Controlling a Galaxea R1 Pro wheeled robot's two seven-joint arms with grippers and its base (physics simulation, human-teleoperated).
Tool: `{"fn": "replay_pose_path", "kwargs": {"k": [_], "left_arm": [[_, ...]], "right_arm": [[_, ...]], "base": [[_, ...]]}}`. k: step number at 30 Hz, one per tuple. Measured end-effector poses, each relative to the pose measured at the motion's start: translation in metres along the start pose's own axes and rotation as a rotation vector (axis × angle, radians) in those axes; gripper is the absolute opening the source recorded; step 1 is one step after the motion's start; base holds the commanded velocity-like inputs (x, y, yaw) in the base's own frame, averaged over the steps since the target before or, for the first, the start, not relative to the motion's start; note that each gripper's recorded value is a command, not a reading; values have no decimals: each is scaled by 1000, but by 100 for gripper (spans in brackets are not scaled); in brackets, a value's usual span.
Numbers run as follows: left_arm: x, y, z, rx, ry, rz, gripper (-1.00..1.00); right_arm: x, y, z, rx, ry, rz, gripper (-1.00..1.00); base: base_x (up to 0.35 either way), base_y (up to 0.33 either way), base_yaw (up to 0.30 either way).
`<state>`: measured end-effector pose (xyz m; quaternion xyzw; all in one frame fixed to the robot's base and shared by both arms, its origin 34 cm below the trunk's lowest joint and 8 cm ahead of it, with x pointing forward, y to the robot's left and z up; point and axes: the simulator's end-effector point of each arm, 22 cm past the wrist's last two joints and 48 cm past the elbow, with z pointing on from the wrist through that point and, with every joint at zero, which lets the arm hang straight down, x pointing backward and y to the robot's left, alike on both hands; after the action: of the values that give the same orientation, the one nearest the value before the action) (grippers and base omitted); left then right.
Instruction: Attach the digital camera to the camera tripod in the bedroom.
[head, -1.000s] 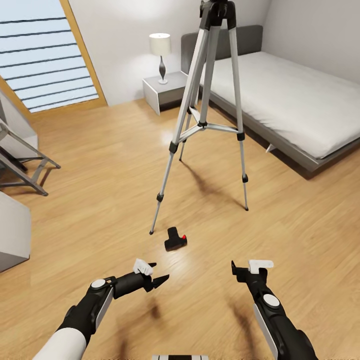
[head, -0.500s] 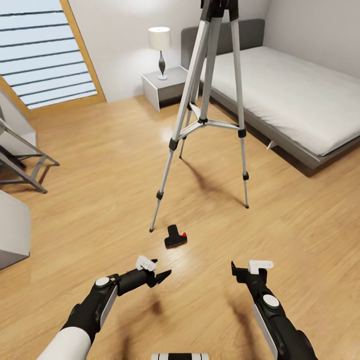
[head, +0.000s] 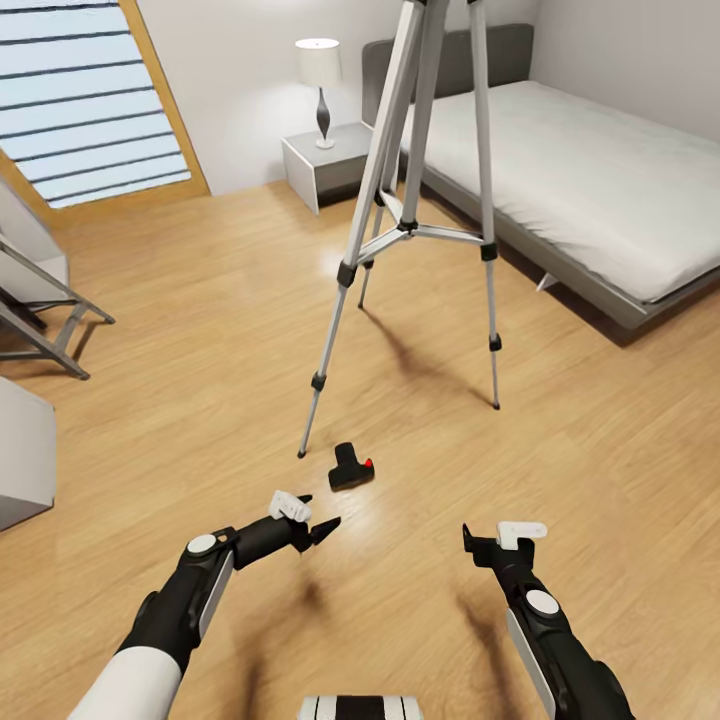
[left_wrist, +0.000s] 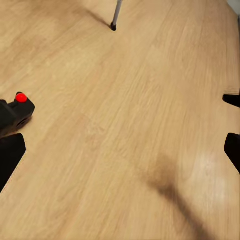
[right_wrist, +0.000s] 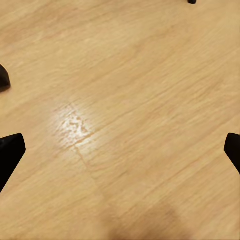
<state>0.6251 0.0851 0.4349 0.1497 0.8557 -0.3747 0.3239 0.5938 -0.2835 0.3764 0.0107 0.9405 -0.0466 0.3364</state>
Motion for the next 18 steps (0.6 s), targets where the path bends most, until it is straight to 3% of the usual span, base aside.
{"fn": "replay_pose_path", "kwargs": {"k": [10,18], "left_arm": [[-14,13,4,-11,-19,36,100],[-18,16,7,-15,-13,33,100]], "right_arm": [[18,1,15,1,5,-1,100],[27,1,22,1,5,-2,100]], "base": [[0,0,0],[0,0,0]]}}
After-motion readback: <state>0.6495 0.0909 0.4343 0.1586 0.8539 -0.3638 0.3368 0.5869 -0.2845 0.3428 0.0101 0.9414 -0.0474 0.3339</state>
